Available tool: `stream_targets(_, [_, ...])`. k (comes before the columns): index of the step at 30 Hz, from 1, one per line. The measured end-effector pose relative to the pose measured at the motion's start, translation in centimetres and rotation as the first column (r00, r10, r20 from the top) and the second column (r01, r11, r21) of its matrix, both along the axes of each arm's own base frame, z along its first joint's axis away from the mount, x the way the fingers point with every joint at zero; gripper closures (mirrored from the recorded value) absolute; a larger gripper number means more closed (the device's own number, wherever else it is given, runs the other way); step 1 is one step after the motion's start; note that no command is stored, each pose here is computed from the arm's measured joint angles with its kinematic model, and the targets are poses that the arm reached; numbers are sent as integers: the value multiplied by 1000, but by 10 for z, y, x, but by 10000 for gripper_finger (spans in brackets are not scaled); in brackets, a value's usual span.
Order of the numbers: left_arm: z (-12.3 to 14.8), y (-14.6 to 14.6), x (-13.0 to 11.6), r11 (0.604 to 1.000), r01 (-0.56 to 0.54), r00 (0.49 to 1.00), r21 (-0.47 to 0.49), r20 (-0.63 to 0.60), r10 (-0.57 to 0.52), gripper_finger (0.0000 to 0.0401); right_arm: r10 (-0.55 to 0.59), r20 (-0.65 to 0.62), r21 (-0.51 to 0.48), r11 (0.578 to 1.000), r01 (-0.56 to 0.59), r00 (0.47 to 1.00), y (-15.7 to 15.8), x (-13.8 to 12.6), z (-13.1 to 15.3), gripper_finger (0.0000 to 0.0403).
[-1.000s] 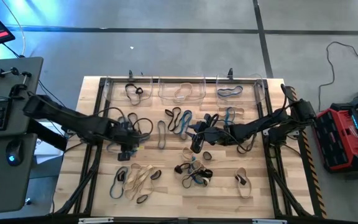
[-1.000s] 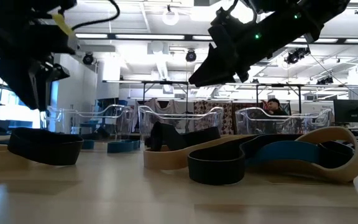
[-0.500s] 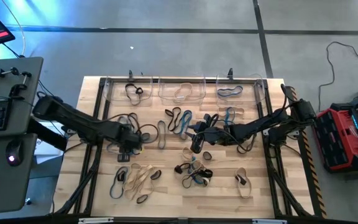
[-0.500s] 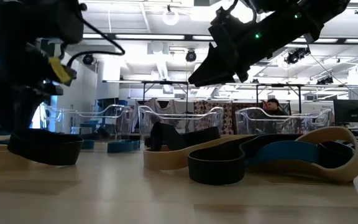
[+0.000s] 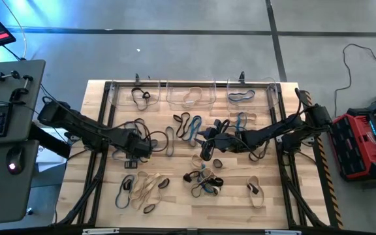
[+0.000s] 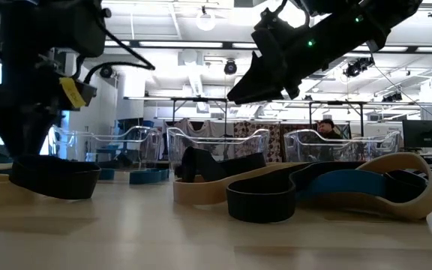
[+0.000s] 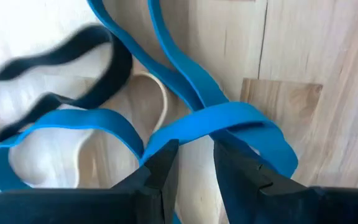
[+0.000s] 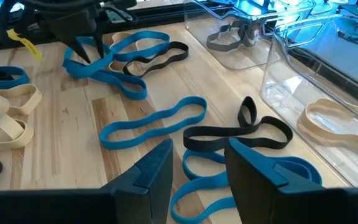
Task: Sort rubber bands into baskets
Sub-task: Put the blue rubber band into the right transparent bin
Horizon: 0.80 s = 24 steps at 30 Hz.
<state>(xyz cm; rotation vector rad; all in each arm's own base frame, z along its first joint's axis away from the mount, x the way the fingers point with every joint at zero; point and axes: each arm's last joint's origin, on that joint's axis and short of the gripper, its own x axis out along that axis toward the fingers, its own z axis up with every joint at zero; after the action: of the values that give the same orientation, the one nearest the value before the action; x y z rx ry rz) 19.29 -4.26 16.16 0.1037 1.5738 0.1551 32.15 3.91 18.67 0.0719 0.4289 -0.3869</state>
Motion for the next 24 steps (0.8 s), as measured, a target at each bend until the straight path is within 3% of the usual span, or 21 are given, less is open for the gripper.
stream_targets(24, [0,0,0,999,28,1000,34,4,-28,307,10,-3,-3,1000,-10,1000,0,0,0,270])
